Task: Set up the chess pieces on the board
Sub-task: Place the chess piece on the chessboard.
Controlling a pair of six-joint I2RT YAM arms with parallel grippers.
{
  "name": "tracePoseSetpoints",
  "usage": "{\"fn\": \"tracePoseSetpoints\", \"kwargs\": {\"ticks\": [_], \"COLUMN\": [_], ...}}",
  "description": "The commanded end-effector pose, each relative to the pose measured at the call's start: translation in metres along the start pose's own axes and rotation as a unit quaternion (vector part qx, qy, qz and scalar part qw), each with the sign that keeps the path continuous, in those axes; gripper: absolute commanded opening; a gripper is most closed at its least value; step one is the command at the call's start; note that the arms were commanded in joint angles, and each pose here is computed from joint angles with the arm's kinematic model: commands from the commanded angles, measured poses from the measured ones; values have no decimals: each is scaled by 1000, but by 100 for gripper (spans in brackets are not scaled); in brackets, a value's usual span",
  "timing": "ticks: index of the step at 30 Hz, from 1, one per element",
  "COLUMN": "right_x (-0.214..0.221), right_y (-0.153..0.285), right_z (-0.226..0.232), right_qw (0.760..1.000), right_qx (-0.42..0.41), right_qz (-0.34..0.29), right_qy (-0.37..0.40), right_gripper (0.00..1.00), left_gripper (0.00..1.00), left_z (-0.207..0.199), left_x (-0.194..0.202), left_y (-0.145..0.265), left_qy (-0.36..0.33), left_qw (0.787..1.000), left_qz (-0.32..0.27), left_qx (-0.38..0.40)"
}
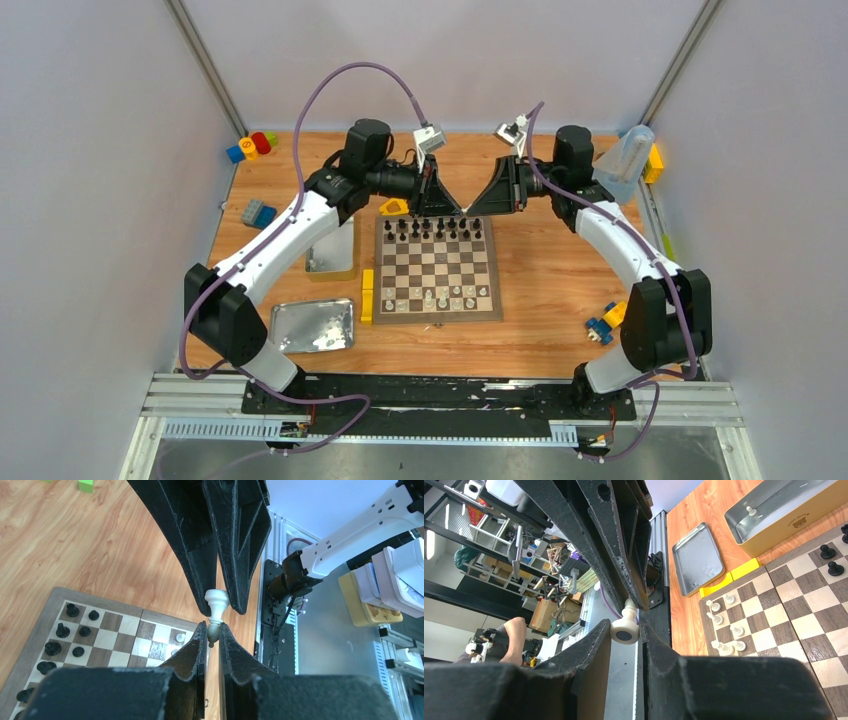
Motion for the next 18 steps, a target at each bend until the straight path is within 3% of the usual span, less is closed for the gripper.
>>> {"fn": "tracePoseSetpoints", "kwargs": {"ticks": [1,18], "right_x": [7,20], "right_y": [-2,-14], "right_z": [2,1], "right_qw": [999,999], "right_qx": [8,16], "right_qz": [-2,6], "right_qy": [31,51], "right_gripper": [19,32], "left_gripper": [0,1], "left_z": [-4,-9], "left_x": [-15,-10], "left_y": [6,11], "left_qy": [-39,-49], "left_qw": [999,999], "left_qz": [-13,-3], "left_qx": [-2,-3]}}
Point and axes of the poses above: each gripper's point midway between its finger pads, its own y axis back along the fingers, its own z axis along the line the jaws close on, x = y × z, the point moved 2 cm from there along y, back along the fingers, and after that the axes turned 4 degrees about -y, right-handed, at the moved point
